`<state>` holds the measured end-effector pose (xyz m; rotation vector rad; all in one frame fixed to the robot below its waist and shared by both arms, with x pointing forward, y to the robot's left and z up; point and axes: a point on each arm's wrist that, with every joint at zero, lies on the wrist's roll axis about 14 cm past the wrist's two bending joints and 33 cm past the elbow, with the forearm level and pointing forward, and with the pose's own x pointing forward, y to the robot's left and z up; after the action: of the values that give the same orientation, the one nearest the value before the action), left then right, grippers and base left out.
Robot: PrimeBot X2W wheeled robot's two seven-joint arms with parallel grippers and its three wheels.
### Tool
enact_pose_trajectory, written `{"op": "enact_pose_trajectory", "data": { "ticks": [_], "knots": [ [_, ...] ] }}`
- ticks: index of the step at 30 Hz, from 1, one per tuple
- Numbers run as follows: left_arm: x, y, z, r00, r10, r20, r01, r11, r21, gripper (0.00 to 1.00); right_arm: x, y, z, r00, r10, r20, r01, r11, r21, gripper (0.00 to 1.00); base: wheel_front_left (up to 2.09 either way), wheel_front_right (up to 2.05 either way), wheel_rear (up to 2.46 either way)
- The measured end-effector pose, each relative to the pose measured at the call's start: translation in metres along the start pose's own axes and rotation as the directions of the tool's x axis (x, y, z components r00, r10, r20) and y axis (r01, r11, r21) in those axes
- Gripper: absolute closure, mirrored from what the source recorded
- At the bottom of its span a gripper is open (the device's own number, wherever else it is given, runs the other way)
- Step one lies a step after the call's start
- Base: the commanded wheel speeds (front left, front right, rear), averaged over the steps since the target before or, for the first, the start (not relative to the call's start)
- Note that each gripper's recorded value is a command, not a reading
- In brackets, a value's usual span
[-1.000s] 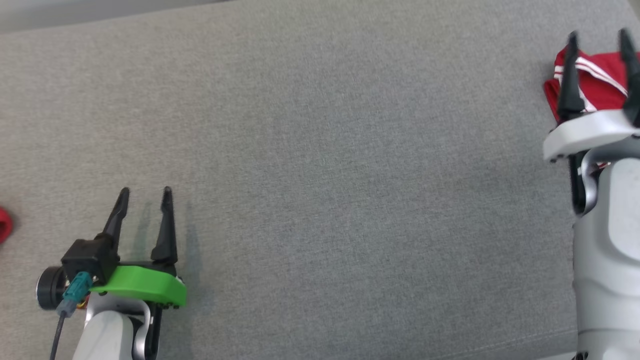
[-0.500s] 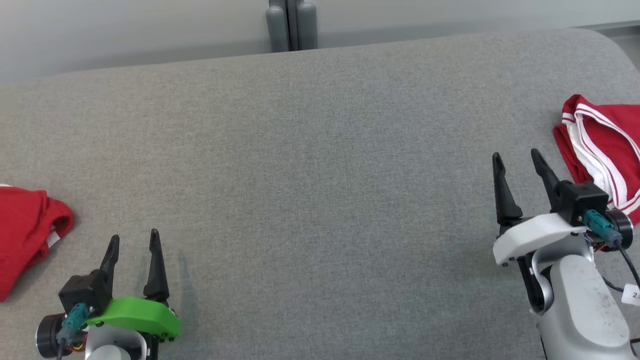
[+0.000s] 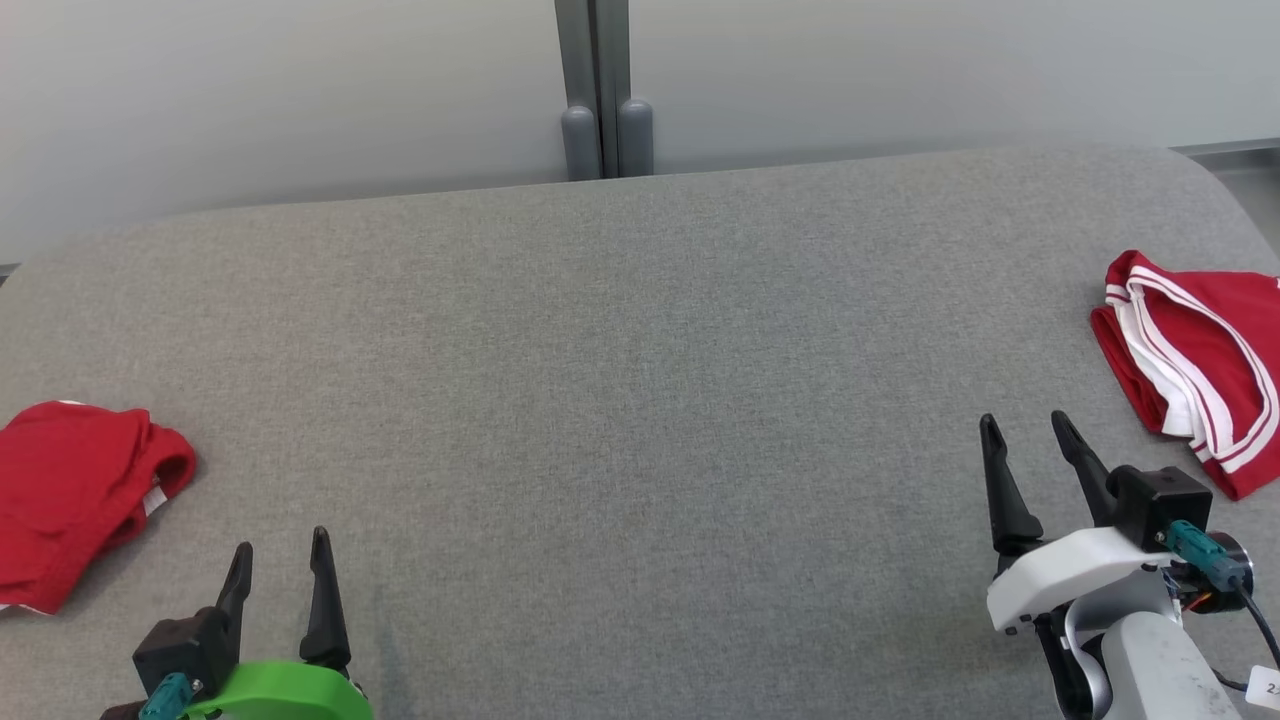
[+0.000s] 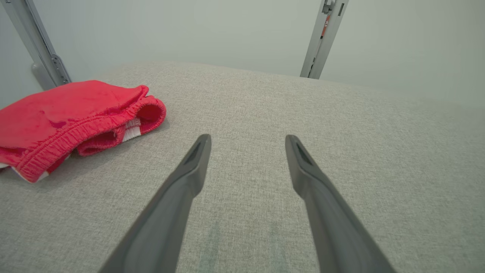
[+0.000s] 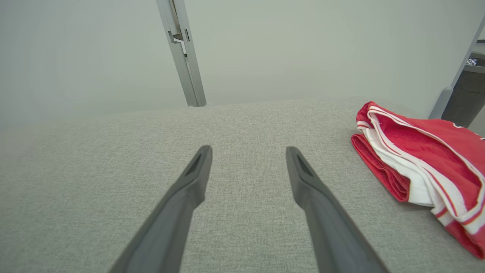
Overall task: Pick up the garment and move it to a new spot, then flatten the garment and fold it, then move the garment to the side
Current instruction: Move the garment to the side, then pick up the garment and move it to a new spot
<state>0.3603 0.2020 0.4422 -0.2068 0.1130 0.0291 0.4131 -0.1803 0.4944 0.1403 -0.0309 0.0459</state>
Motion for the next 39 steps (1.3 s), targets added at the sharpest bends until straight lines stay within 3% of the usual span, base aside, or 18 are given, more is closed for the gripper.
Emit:
{"op": "enact_pose_trajectory", "data": {
  "ticks": [14,24,32,39],
  "knots": [
    [-0.016,0.007,0.006,0.999,0.029,0.028,-0.029,1.000,-0.008,0.00,-0.006,0.016,-0.007,0.999,0.043,-0.022,-0.043,0.999,0.008,0.00,0.00,0.00,0.00],
    [-0.030,0.048,0.006,0.986,0.166,0.029,-0.165,0.986,-0.033,0.00,0.016,0.061,-0.026,0.983,0.167,-0.070,-0.166,0.986,0.019,0.00,0.00,0.00,0.00],
    [-0.071,0.099,0.009,0.939,0.342,0.042,-0.340,0.939,-0.051,0.00,0.033,0.128,-0.045,0.934,0.339,-0.113,-0.336,0.941,0.045,0.00,0.00,0.00,0.00],
    [-0.119,0.136,0.006,0.872,0.487,0.039,-0.484,0.872,-0.066,0.00,0.035,0.193,-0.058,0.859,0.493,-0.137,-0.486,0.870,0.080,0.00,0.00,0.00,0.00]
  ]
}}
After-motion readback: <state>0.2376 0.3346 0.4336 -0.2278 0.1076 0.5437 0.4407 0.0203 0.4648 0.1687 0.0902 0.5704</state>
